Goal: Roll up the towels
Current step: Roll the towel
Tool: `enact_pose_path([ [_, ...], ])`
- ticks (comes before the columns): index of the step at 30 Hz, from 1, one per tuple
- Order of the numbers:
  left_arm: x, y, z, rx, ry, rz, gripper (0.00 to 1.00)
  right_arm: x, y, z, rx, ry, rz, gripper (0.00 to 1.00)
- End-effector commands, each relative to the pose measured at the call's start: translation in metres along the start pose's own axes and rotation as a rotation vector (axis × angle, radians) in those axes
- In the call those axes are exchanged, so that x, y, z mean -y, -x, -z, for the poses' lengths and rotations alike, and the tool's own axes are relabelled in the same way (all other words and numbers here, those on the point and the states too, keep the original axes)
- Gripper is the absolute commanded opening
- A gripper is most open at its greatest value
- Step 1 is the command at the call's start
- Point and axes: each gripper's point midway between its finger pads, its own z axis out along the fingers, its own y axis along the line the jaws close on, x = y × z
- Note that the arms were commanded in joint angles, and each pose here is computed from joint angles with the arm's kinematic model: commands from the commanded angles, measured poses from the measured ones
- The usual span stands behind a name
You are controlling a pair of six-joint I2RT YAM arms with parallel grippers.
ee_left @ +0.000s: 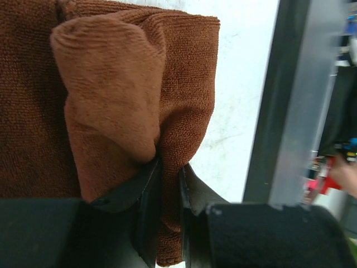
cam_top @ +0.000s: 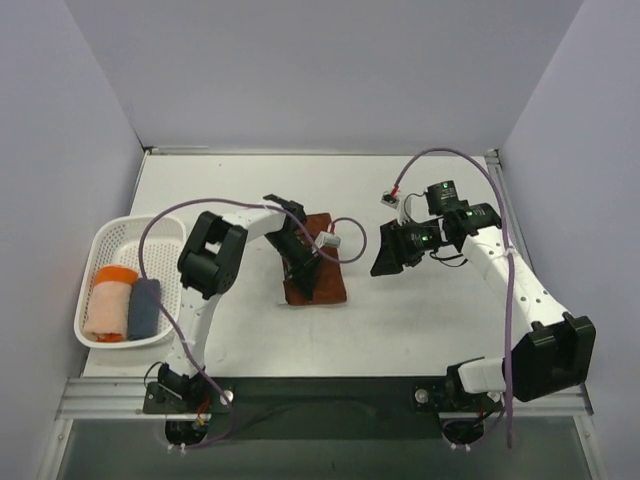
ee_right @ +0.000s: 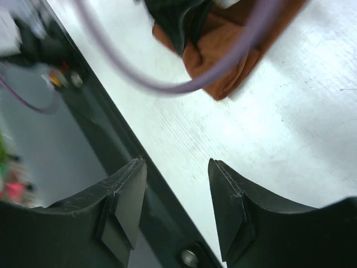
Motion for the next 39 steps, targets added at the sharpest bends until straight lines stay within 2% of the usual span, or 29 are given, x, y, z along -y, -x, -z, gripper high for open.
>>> enact_pose_path([
  [1,0.005,-0.032,-0.009,-0.110,-0.123,0.122,0.16,-0.010,-0.033,-0.001,-0.100,-0.119,0.305,0.49],
  [3,-0.003,-0.033,-0.009,-0.128,-0.129,0.129,0.17,-0.027,-0.048,-0.013,-0.160,-0.107,0.445,0.49],
  [11,-0.006,-0.041,-0.009,-0.176,-0.178,0.157,0.20,-0.018,-0.047,-0.074,-0.313,-0.251,0.830,0.50],
  [16,-0.009,-0.051,-0.013,-0.193,-0.187,0.178,0.21,-0.022,-0.030,-0.112,-0.252,-0.262,1.008,0.56],
  [17,-0.009,-0.051,-0.014,-0.190,-0.189,0.178,0.21,-0.019,-0.037,-0.122,-0.272,-0.255,1.043,0.57],
  [24,-0.011,-0.052,-0.015,-0.181,-0.188,0.197,0.24,-0.006,-0.042,-0.161,-0.282,-0.243,1.154,0.59],
  [32,-0.012,-0.050,-0.014,-0.172,-0.195,0.202,0.26,0.011,-0.063,-0.188,-0.354,-0.194,1.167,0.57],
  [35,-0.010,-0.050,-0.011,-0.162,-0.196,0.201,0.26,0.019,-0.077,-0.193,-0.392,-0.177,1.164,0.52],
  [37,-0.010,-0.050,-0.009,-0.156,-0.193,0.202,0.26,0.024,-0.082,-0.194,-0.422,-0.172,1.158,0.32],
  [38,-0.010,-0.049,-0.005,-0.142,-0.186,0.204,0.26,0.027,-0.092,-0.194,-0.469,-0.155,1.135,0.19],
  [39,-0.009,-0.050,-0.004,-0.137,-0.183,0.208,0.26,0.026,-0.096,-0.192,-0.494,-0.139,1.114,0.13],
])
